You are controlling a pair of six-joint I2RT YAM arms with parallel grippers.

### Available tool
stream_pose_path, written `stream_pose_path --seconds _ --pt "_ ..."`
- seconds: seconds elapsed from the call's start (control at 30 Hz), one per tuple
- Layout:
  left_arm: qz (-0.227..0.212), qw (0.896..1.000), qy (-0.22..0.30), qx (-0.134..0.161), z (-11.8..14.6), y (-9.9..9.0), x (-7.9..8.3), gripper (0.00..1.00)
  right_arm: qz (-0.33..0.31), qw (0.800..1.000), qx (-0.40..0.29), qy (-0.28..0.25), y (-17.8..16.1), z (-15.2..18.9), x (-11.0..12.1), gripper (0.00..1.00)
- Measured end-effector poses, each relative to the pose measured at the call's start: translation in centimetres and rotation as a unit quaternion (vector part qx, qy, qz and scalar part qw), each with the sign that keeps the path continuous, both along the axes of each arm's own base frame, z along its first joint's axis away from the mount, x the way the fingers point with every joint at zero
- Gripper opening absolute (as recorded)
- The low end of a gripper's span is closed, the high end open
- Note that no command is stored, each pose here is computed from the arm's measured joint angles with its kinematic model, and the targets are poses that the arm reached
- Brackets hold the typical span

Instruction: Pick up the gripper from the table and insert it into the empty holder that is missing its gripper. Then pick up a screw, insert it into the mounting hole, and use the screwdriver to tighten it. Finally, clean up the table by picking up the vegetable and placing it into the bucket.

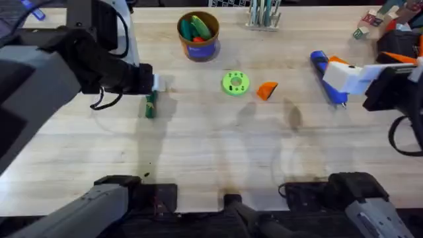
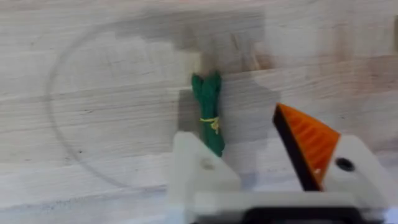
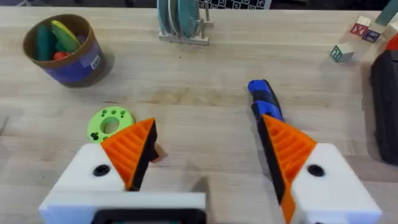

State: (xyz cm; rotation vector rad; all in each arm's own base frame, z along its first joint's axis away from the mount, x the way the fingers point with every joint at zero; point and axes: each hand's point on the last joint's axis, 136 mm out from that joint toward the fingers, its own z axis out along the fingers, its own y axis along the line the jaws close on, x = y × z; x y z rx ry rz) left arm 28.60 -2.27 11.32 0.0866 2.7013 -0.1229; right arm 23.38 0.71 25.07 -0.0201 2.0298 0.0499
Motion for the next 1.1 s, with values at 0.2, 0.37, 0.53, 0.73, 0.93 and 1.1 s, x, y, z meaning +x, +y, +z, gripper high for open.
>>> stream_pose_path --seconds 0.2,0.37,0.53,0.73,0.93,1.1 --pt "-0.085 0.989 -0.118 -0.018 6.3 -4.9 -1.5 0.990 0.000 1.000 0.000 0.000 0.0 0.0 0.0 0.991" --pt "-0.200 0.949 -0.233 -0.067 12.2 -11.0 -4.4 0.993 0.000 1.000 0.000 0.000 0.0 0.0 0.0 0.992" --pt "-0.286 0.892 -0.325 -0.128 17.3 -16.0 -6.8 0.992 0.000 1.000 0.000 0.000 0.0 0.0 0.0 0.991" --pt "-0.328 0.876 -0.325 -0.140 17.5 -18.0 -8.5 0.990 0.000 1.000 0.000 0.000 0.0 0.0 0.0 0.992" --pt "-0.330 0.869 -0.339 -0.147 18.2 -18.5 -8.1 0.990 0.000 1.000 0.000 0.000 0.0 0.0 0.0 0.991" --pt "-0.328 0.865 -0.350 -0.150 18.7 -18.6 -7.9 0.990 0.000 1.000 0.000 0.000 0.0 0.0 0.0 0.992"
